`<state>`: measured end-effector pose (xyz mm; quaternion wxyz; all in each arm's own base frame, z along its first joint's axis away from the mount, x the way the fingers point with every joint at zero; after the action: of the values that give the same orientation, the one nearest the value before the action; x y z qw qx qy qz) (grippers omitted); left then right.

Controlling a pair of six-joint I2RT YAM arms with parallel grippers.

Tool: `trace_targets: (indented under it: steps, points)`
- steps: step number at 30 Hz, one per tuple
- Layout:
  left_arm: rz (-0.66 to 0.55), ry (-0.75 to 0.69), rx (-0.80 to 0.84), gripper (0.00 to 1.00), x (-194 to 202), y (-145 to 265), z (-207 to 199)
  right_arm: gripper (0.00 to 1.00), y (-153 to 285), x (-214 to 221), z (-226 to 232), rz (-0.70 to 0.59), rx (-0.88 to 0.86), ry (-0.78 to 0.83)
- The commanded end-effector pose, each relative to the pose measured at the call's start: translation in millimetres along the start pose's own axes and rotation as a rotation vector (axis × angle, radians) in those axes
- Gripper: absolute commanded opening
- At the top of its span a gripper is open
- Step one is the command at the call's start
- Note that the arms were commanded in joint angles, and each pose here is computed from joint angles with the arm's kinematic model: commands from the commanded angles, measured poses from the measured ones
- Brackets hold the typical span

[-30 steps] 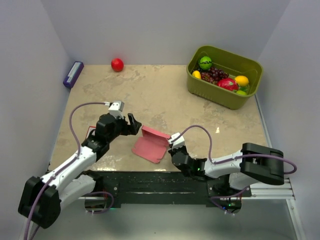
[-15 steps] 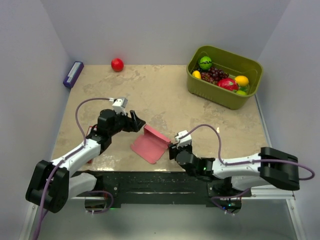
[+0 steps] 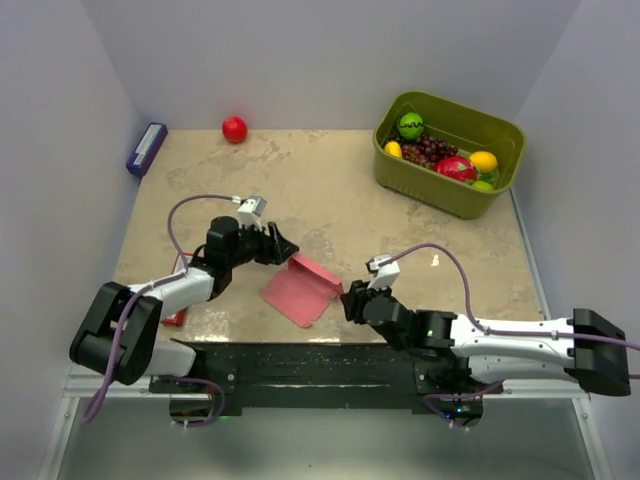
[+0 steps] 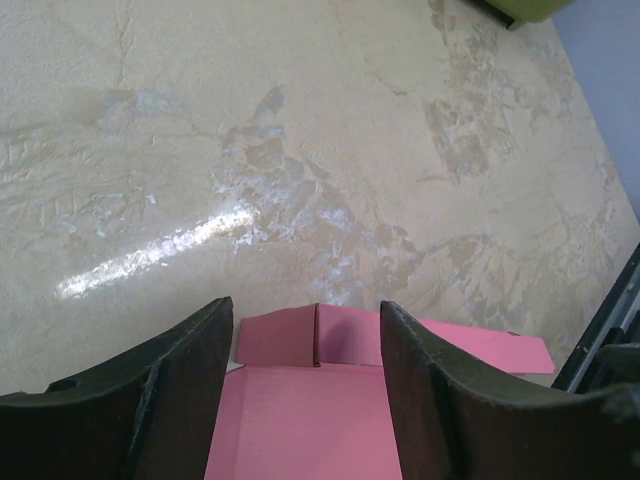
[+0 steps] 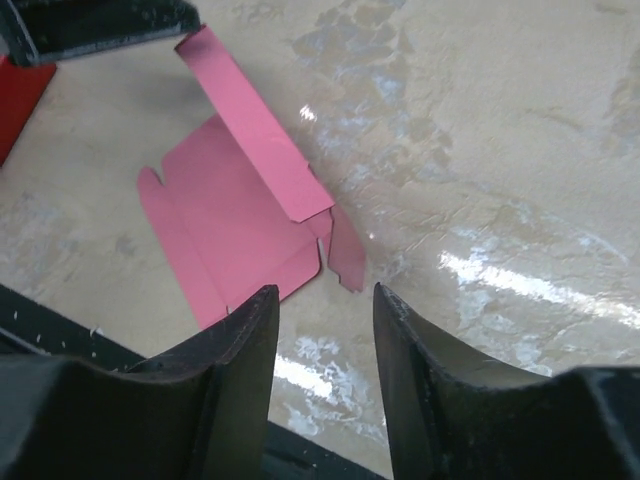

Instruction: Fold the paper box

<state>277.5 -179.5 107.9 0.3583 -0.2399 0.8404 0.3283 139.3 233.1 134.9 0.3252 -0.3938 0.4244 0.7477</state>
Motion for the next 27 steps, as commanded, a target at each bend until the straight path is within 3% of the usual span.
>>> trace_targets:
  steps: [1, 8, 17, 24, 27]
  points:
    - [-0.071, -0.024, 0.117, 0.64, -18.3, -5.5, -18.4, 0.41, -2.3, 14.8, 24.0, 0.106, -0.081, -0.049]
    - [-0.020, -0.016, 0.131, 0.63, 1.3, -4.7, -28.3, 0.36, -18.8, 30.4, 21.2, 0.130, -0.006, -0.021]
    - [-0.016, 0.025, 0.124, 0.63, 19.5, 16.6, -40.0, 0.36, -39.4, 5.7, -11.9, 0.053, 0.077, -0.013]
    - [-0.043, 0.043, 0.089, 0.64, 14.9, 34.3, -46.1, 0.39, -30.7, -14.0, -19.2, 0.024, 0.094, 0.029]
    - [-0.074, 0.067, 0.028, 0.65, 11.4, 39.9, -40.9, 0.48, -17.8, -21.9, -19.8, 0.020, 0.073, -0.009]
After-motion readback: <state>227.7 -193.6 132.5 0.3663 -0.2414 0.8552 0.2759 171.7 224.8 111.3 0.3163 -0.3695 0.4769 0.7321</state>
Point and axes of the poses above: each gripper's point midway between its finger pads, its own y axis back along the fingers, its own z axis along the line the jaws close on, x = y × z, the point moved 4 cm from there along y, back along the fingers, and after that the axes turned 1 degree about -y, right-handed, at the moved point
